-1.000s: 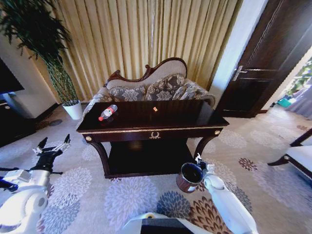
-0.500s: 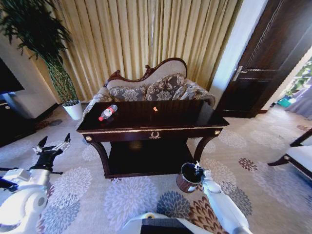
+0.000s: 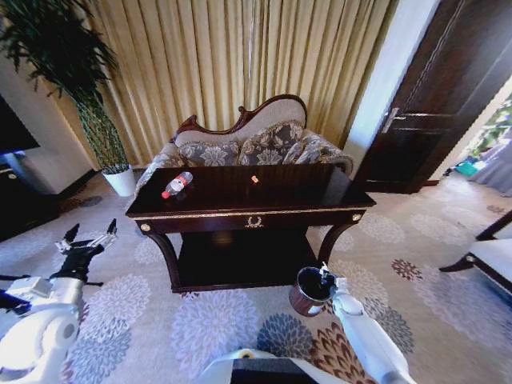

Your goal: Move to the front of the table and place the trash on the table into the trash bin.

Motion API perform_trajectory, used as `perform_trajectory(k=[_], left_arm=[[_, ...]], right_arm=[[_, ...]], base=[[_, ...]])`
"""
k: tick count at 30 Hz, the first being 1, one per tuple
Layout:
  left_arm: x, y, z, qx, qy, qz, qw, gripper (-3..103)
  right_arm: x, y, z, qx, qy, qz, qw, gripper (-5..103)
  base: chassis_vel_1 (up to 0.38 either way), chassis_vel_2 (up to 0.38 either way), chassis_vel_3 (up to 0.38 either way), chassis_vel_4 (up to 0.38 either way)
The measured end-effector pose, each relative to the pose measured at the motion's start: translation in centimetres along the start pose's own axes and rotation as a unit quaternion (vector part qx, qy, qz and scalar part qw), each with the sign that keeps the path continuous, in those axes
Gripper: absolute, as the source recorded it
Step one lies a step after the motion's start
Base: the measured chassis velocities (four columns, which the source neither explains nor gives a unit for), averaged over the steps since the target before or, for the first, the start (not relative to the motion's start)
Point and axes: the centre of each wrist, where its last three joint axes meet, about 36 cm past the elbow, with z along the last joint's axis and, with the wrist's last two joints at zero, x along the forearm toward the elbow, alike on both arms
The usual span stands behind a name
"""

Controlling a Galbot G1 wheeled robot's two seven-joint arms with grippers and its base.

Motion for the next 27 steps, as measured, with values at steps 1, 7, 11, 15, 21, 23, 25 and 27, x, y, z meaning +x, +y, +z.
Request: perform_trajectory(k=[1,7,11,15,21,23,25,27], left_arm=[[0.01,0.02,-0.01,0.000,0.000,0.000,1.0000,100],[0.12,0.11,0.02,-0.001,0.001,-0.001,1.0000,100],[0.31,0.29,0.02,-0.003,0.001,-0.003,1.0000,100],[0.39,0.44,0.04,-0.004,0.001,-0.005,1.0000,100],[0.27,0.40,-0.04,-0.004,-0.001,-0.004,1.0000,100],[0.23,0.34,-0.07,-0.004,-0.002,-0.003,1.0000,100],[0.22,0.32,-0.07,-0.003,-0.002,-0.002,1.0000,100],[0.23,0.31,-0.05,-0.003,-0.002,-0.002,1.0000,100]], right_arm=[[0.08,0.13,0.15,0.001,-0.001,-0.001,1.000,4],[0.13,0.51,0.40,-0.001,-0.006,-0.002,1.000,20],[0.11,0.49,0.36,-0.002,-0.007,-0.001,1.000,37],[0.08,0.35,0.25,-0.002,-0.008,0.000,1.000,53],[0.08,0.26,0.00,-0.004,-0.011,0.001,1.000,74],[0.13,0.23,0.01,-0.005,-0.011,0.000,1.000,80],[0.18,0.19,0.08,-0.005,-0.011,0.001,1.000,90],[0.23,0.15,0.16,-0.005,-0.010,0.001,1.000,96]], base=[[0.000,0.000,0.000,0.000],[0.000,0.000,0.000,0.000],[0.000,0.000,0.000,0.000],[0.000,0.000,0.000,0.000],[0.000,0.000,0.000,0.000],[0.000,0.000,0.000,0.000],[0.000,0.000,0.000,0.000],[0.000,0.000,0.000,0.000]])
